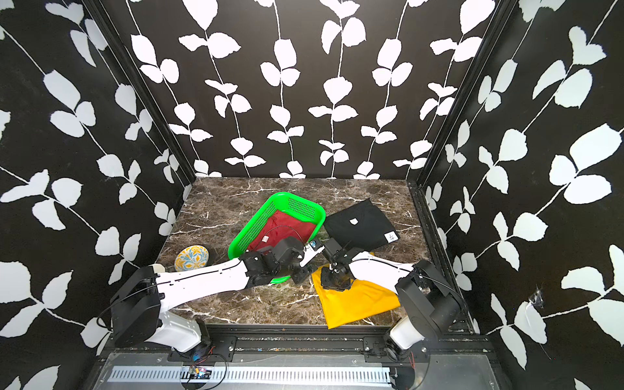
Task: Put the folded t-shirts into the basket
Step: Pick up the T-shirt from the center of the board.
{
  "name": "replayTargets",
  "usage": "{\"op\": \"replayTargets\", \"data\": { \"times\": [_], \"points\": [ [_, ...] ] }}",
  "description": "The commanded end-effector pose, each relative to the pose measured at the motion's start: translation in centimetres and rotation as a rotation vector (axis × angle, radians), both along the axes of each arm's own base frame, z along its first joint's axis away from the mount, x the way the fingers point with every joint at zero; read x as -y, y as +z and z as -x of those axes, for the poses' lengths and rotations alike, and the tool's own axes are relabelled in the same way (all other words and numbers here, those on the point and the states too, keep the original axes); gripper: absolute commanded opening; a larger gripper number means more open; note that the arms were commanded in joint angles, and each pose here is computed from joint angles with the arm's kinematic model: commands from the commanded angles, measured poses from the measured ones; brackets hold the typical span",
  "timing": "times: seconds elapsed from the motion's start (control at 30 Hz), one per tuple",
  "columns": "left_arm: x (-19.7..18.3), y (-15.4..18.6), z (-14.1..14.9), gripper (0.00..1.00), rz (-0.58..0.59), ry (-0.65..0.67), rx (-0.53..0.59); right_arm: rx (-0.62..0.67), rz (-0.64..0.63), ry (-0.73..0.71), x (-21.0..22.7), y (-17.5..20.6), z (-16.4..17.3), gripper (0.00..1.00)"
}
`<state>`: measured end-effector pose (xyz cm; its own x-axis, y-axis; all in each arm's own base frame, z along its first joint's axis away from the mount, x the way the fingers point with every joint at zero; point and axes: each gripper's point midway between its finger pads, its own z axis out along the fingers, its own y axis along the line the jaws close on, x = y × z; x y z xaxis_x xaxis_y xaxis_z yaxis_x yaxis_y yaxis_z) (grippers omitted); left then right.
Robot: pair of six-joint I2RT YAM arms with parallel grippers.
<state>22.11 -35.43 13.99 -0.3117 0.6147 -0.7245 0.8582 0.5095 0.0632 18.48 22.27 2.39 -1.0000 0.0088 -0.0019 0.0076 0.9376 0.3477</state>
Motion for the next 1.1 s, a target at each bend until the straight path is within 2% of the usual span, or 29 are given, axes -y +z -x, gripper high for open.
{"op": "replayTargets", "data": {
  "times": [0.0, 0.1, 0.2, 0.37, 0.5, 0.87, 1.07],
  "points": [
    [0.8, -1.7, -0.3, 0.56, -0.016, -0.002, -0.062, -0.165, 0.055, 0.025, 1.4, -1.3, 5.7, 0.4],
    [1.8, -2.5, -0.2, 0.56, -0.021, -0.016, -0.099, -0.057, 0.063, -0.004, 2.4, 2.4, 4.4, 0.47],
    [2.9, -3.1, -0.2, 0.57, -0.033, -0.045, -0.124, 0.048, 0.114, -0.083, 5.2, 5.5, 2.5, 0.51],
    [4.1, -3.6, 0.0, 0.57, -0.031, -0.067, -0.176, 0.127, 0.082, -0.306, 9.8, 8.3, -0.7, 0.51],
    [4.3, -4.2, 0.4, 0.58, -0.027, -0.074, -0.207, 0.203, 0.091, -0.419, 12.4, 9.9, -2.9, 0.52],
    [3.8, -7.4, 1.6, 0.61, -0.065, -0.059, -0.31, 0.132, 0.114, -0.571, 16.5, 8.4, -5.2, 0.53],
    [3.7, -9.3, 3.1, 0.65, -0.101, -0.077, -0.401, 0.133, 0.117, -0.562, 16.7, 8.3, -6.0, 0.55]
  ]
}}
